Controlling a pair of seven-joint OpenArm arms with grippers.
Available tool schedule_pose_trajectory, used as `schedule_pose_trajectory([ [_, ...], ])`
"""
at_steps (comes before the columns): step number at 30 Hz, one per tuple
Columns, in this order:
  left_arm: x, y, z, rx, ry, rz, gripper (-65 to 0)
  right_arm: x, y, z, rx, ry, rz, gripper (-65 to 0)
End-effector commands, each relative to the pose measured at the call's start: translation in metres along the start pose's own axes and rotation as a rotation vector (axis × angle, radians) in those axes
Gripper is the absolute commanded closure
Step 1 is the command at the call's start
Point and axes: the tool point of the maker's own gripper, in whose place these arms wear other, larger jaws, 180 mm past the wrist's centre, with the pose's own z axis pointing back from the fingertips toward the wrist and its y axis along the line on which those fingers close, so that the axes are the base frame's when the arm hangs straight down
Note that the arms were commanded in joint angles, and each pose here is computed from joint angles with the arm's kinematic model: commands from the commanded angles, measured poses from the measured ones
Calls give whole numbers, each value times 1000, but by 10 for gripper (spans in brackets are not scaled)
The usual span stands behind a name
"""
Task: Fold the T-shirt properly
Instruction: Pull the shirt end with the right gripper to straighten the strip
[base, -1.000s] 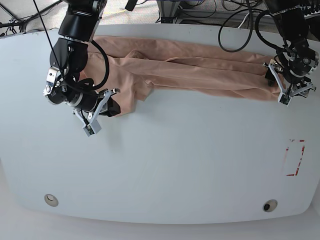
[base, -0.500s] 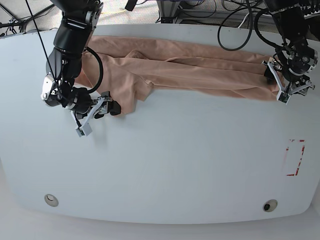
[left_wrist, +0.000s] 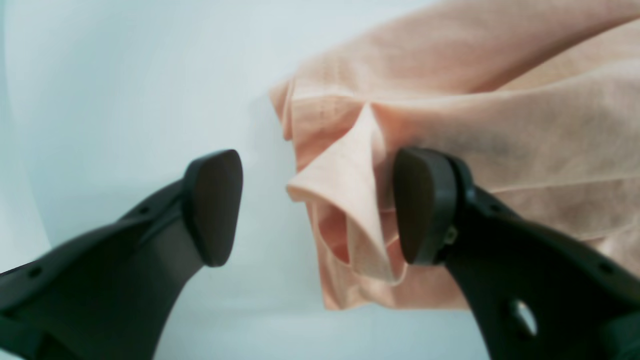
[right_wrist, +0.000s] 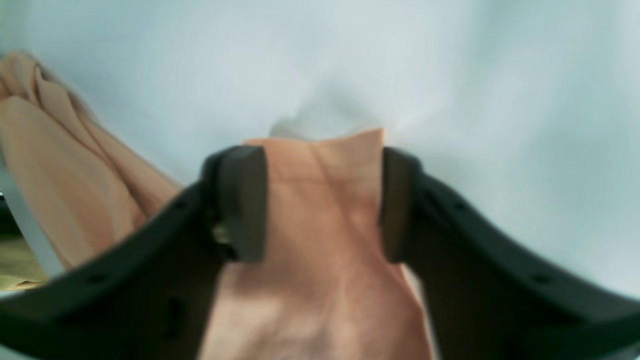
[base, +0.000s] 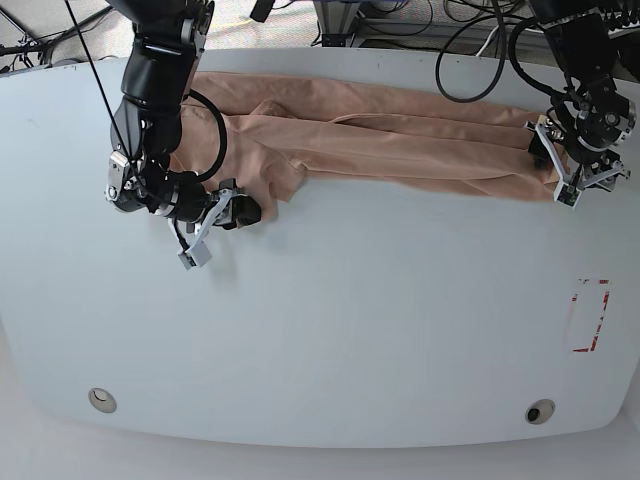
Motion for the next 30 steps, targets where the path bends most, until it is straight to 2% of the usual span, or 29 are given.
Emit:
schedule_pose_trajectory([
  [1,8,10,4,27,-26,-7,-433,19,-2,6,-5,-49,26,-92],
  [2,8,10,4,27,-26,-7,-433,20,-2,6,-5,-50,27,-32],
  [3,8,10,4,27,-26,-7,-433,21,-2,7,-5,-53,28,0],
  [8,9,11,4,28,-27,-7,-433,35,3,18,-25,-85,82,0],
  [14,8,10,4,27,-26,-7,-433,27,16,44,-84,-55,189,0],
  [16,8,10,4,27,-26,-7,-433,21,24,50,-76,-62,203,0],
  [19,5,9,2,22,-18,-3,-433,6,44,58,4,-85,182,0],
  [21,0,8,-2,11,-2,5,-433,-5,48,69,36,-119,134,0],
  [30,-13,3,-9,-13,32,18,-433,-47,54,105,31,-135,57,0],
])
